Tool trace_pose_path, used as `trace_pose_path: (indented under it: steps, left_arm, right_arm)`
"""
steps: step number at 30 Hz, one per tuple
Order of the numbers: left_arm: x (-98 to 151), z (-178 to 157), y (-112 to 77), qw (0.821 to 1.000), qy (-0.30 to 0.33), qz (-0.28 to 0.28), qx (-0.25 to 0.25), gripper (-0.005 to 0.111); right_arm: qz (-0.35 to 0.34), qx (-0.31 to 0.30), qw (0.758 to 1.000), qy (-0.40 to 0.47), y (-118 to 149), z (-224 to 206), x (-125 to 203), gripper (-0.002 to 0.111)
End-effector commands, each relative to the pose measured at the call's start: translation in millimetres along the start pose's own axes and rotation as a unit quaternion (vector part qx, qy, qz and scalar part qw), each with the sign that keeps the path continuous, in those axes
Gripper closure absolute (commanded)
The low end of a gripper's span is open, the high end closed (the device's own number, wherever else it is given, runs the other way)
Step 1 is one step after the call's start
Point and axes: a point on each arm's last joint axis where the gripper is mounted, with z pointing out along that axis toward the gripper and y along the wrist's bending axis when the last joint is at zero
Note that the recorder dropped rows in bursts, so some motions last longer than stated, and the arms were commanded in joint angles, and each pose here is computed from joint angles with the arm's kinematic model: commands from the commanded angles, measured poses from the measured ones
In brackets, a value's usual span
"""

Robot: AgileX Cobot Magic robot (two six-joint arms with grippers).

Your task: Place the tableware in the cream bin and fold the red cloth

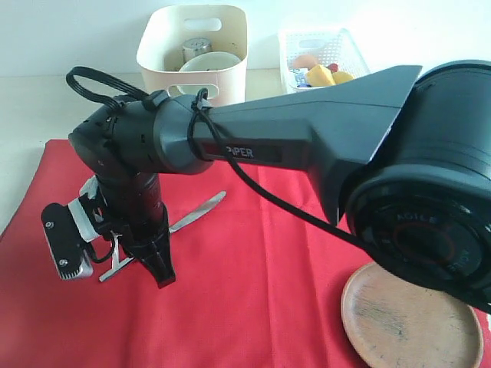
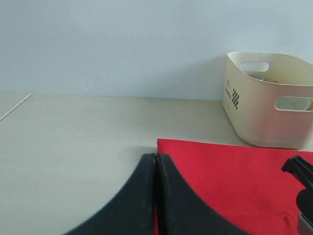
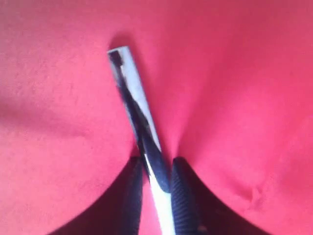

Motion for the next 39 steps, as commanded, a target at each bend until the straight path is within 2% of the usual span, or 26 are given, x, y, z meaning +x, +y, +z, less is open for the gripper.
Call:
trace_pose_path:
  steps: [1, 11, 19, 22, 27, 29, 35, 37, 39]
  left_arm:
    - [0, 0, -0.3, 1.000, -0.002, 0.000, 0.003, 0.104]
    - [0, 0, -0.3, 1.000, -0.002, 0.000, 0.003, 0.104]
    - [0, 0, -0.3, 1.000, -0.002, 0.000, 0.003, 0.104]
    - [0, 0, -0.3, 1.000, -0.002, 0.000, 0.003, 0.104]
    - [0, 0, -0.3, 1.000, -0.002, 0.000, 0.003, 0.104]
    - [0, 0, -0.3, 1.000, -0.002, 0.000, 0.003, 0.104]
    - [0, 0, -0.3, 1.000, -0.002, 0.000, 0.003, 0.104]
    - [0, 0, -0.3, 1.000, -0.002, 0.000, 0.003, 0.104]
    - [0, 0, -0.3, 1.000, -0.002, 0.000, 0.003, 0.104]
  right_arm:
    - [-0.023, -0.037, 0.999, 0.016, 7, 14, 5, 0.108]
    - [-0.030, -0.038, 0.999, 0.013, 3, -4, 3, 0.108]
    - [-0.021, 0.034, 0.999, -0.024, -17, -64, -4, 0.108]
    - [0.003, 0.047, 0.998, -0.032, -20, -78, -4, 0.108]
    - [0.104, 0.048, 0.993, -0.040, -20, -67, -6, 0.108]
    - [0.125, 0.038, 0.991, -0.035, -19, -58, -6, 0.108]
    - [0.116, -0.018, 0.993, 0.005, -9, -17, -3, 0.108]
    - [0.117, -0.019, 0.993, 0.003, -9, -16, -4, 0.101]
    - [0.117, -0.032, 0.993, 0.013, -7, -16, -2, 0.089]
